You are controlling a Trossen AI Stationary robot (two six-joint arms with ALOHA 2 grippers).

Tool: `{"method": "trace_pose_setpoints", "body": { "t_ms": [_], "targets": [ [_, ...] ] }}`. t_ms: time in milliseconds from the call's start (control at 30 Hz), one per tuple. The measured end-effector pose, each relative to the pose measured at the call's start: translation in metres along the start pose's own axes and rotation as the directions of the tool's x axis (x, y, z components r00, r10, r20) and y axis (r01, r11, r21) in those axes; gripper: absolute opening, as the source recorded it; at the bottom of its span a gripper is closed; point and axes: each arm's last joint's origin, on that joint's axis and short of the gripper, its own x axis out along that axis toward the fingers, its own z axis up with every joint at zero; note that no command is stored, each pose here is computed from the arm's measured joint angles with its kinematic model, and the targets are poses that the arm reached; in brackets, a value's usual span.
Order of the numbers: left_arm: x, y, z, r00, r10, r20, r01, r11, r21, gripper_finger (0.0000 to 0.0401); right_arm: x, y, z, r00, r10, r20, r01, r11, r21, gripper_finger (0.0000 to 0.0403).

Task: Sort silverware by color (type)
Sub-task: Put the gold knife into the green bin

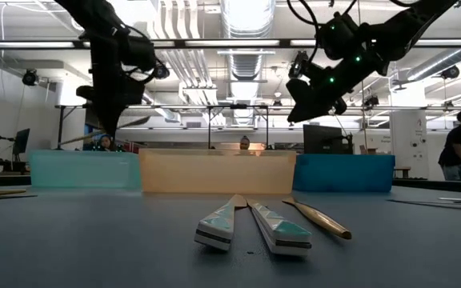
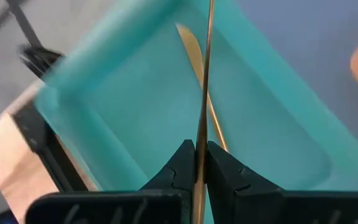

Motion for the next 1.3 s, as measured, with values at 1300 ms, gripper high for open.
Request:
{"method": "trace_pose_setpoints", "body": {
  "t_ms": [1300],
  "targets": [
    [0.046,0.020,0.009,0.976,-0.118,-0.183,0.099,0.989,-0.107,0.0006,-0.002,-0.003,0.029,0.996,-0.007,0.087,0.009,1.000,-0.016,0.0102]
  ]
}}
